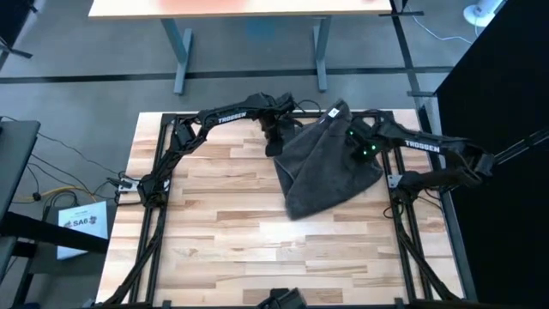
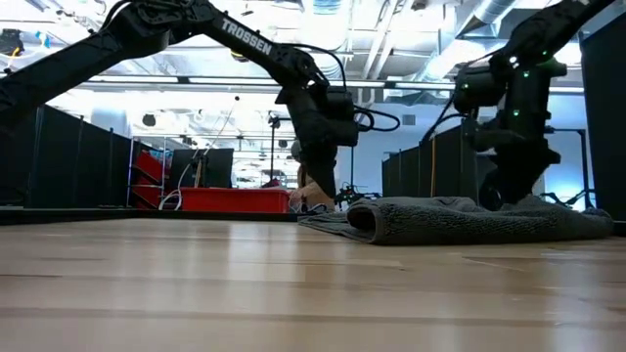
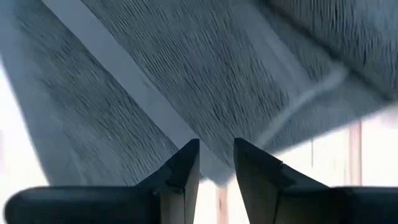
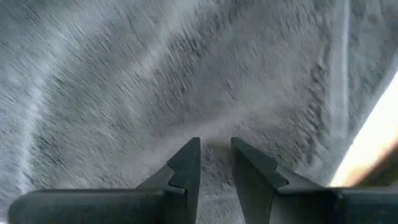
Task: Roll towel
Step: Roll the black towel
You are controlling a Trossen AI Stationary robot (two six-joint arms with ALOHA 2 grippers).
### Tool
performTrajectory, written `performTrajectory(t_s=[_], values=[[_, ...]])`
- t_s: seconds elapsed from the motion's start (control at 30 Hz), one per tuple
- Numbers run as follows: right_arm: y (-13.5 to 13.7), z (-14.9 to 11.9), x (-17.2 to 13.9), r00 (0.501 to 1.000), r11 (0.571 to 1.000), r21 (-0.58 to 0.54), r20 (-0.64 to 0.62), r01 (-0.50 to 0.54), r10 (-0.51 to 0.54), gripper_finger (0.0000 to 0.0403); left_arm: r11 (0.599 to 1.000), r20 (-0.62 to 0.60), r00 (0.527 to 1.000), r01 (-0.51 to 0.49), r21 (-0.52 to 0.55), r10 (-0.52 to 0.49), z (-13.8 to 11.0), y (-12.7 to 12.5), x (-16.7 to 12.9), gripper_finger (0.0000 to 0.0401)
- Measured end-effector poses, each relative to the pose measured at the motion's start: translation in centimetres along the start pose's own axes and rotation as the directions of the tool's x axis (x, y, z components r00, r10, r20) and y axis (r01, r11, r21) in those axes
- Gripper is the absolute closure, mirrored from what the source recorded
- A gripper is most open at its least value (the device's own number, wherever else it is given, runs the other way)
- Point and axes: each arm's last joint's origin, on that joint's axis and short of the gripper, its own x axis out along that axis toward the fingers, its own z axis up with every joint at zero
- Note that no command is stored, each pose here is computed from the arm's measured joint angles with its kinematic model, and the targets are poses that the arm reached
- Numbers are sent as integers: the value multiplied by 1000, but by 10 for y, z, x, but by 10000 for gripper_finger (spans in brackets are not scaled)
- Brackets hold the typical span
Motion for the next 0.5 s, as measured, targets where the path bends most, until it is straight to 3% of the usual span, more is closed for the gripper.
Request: performTrajectory(t_s=[0.17, 0.3, 0.5], values=[[4, -8, 23, 989, 1000, 2, -146, 8, -8, 328, 1000, 13, 1000, -6, -31, 6, 1, 1, 0, 317], [7, -14, 41, 973, 1000, -13, -230, 13, -15, 328, 991, -5, 1000, -2, -133, 1, 1, 0, 9, 317], [15, -13, 42, 972, 999, -48, -235, 5, -16, 328, 970, -3, 998, -57, -236, 58, 1, 8, 14, 316]])
